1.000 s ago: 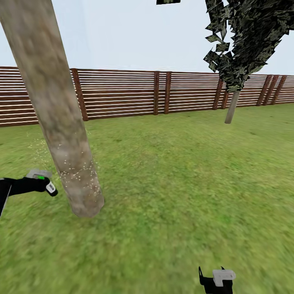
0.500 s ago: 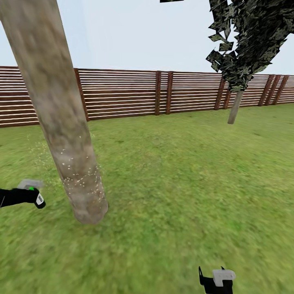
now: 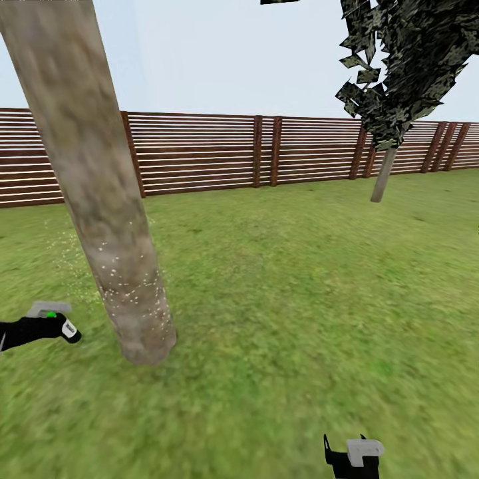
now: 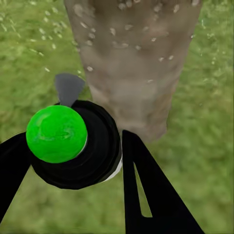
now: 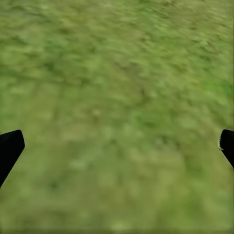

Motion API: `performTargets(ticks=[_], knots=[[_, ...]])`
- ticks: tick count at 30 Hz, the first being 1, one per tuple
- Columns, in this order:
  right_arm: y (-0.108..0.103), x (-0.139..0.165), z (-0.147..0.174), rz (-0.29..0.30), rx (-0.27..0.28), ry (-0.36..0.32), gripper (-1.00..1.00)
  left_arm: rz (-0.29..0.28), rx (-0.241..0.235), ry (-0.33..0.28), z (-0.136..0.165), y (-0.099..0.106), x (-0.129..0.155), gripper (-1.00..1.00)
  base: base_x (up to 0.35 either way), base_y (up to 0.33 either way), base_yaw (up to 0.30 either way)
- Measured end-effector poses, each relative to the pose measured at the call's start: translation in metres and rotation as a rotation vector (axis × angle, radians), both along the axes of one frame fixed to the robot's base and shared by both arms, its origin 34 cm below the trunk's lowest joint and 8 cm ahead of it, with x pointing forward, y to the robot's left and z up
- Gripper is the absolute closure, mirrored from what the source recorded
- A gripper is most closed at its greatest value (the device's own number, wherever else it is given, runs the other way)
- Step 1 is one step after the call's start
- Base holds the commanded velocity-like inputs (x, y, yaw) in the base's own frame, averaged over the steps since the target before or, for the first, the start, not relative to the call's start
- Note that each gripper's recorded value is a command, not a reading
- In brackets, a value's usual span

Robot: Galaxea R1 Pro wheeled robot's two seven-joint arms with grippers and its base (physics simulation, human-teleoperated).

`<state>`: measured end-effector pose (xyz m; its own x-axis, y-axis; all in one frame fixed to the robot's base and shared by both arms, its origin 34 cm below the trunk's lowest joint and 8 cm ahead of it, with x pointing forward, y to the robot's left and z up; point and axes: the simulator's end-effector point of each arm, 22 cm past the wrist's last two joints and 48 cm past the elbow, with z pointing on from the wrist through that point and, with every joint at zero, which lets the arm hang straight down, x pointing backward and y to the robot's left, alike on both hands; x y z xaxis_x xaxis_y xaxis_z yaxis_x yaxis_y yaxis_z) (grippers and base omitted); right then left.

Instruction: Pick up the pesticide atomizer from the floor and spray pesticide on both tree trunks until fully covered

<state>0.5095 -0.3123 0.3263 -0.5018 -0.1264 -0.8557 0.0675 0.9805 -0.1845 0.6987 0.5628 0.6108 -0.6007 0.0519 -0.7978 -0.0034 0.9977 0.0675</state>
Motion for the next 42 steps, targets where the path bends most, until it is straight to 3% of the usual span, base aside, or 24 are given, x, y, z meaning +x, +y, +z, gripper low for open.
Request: performTargets(ticks=[10, 15, 23, 28, 32, 35, 37, 42], knots=[[0.0, 0.0, 0.0, 0.0, 0.0, 0.0, -1.0, 0.003, -0.007, 0.004, -0.005, -0.005, 0.0, 1.0, -0.071, -0.247, 0.0], [0.0, 0.0, 0.0, -0.001, -0.001, 0.0, -1.0, 0.043, 0.021, 0.01, -0.009, 0.005, -0.001, 1.0, -0.023, -0.27, 0.146], [-0.001, 0.0, 0.0, -0.003, -0.001, 0.0, -1.0, 0.034, 0.01, 0.016, -0.017, -0.01, 0.003, 1.0, -0.024, -0.27, 0.089], [-0.002, 0.0, 0.0, -0.004, -0.001, -0.002, -1.0, 0.054, 0.015, 0.015, -0.024, -0.019, 0.008, 1.0, 0.0, -0.27, 0.0], [-0.001, 0.0, 0.0, -0.005, 0.0, -0.002, -1.0, 0.093, 0.046, 0.025, -0.029, -0.009, 0.003, 1.0, 0.0, -0.271, 0.0], [-0.001, 0.0, 0.0, -0.006, 0.0, -0.002, -1.0, 0.097, 0.042, 0.047, -0.041, -0.009, -0.003, 1.0, 0.0, -0.271, 0.035], [-0.001, 0.0, 0.0, -0.006, 0.0, -0.002, -1.0, 0.104, 0.033, 0.067, -0.053, -0.01, -0.007, 1.0, 0.0, -0.271, 0.182], [-0.001, 0.0, 0.0, -0.003, 0.0, -0.002, -1.0, 0.152, 0.059, 0.07, -0.063, -0.012, -0.006, 1.0, 0.0, -0.271, 0.265]])
